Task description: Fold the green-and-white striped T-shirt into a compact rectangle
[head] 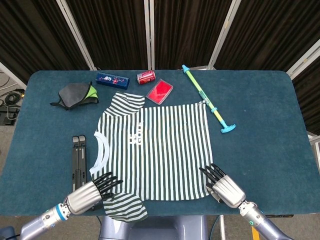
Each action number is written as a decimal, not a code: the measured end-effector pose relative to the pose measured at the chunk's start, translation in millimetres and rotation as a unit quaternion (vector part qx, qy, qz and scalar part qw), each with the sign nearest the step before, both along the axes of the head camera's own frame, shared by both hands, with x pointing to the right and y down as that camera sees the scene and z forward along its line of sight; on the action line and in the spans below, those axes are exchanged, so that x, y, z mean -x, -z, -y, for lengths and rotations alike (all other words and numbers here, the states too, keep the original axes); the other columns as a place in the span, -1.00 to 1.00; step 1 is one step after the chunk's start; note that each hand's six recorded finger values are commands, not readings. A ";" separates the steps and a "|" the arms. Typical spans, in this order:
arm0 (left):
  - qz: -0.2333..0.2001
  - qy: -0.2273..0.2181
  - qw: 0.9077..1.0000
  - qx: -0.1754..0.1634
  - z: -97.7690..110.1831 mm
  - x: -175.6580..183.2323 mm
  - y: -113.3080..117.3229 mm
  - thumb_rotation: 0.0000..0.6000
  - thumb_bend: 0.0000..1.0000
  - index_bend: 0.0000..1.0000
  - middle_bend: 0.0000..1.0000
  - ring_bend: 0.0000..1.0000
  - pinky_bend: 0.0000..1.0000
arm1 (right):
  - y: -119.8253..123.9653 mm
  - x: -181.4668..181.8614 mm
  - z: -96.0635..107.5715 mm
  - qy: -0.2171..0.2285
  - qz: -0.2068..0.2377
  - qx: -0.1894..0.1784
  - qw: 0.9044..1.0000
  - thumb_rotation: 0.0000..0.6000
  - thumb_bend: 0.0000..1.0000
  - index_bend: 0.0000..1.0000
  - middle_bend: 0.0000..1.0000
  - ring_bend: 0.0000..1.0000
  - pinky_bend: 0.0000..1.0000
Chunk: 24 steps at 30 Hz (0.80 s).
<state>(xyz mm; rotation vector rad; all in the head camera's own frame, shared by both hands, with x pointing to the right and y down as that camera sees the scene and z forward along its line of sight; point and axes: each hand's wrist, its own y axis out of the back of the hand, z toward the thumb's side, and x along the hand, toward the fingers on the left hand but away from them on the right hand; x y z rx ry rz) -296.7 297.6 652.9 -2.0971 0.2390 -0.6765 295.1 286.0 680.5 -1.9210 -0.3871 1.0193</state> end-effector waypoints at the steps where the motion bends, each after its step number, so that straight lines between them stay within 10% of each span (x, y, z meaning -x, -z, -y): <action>1: 0.001 -0.005 1.000 -0.001 -1.7 0.7 -2.4 1.00 -0.34 -0.17 -1.00 -1.00 -1.00 | 0.2 0.2 -0.1 0.000 0.000 0.000 1.000 1.00 -0.24 0.44 -0.93 -1.00 -1.00; 24: -0.003 -0.010 1.000 0.000 -15.3 5.6 -34.9 1.00 -0.28 -0.12 -1.00 -1.00 -1.00 | 0.5 0.3 0.0 0.000 0.000 -0.002 1.000 1.00 -0.22 0.45 -0.93 -1.00 -1.00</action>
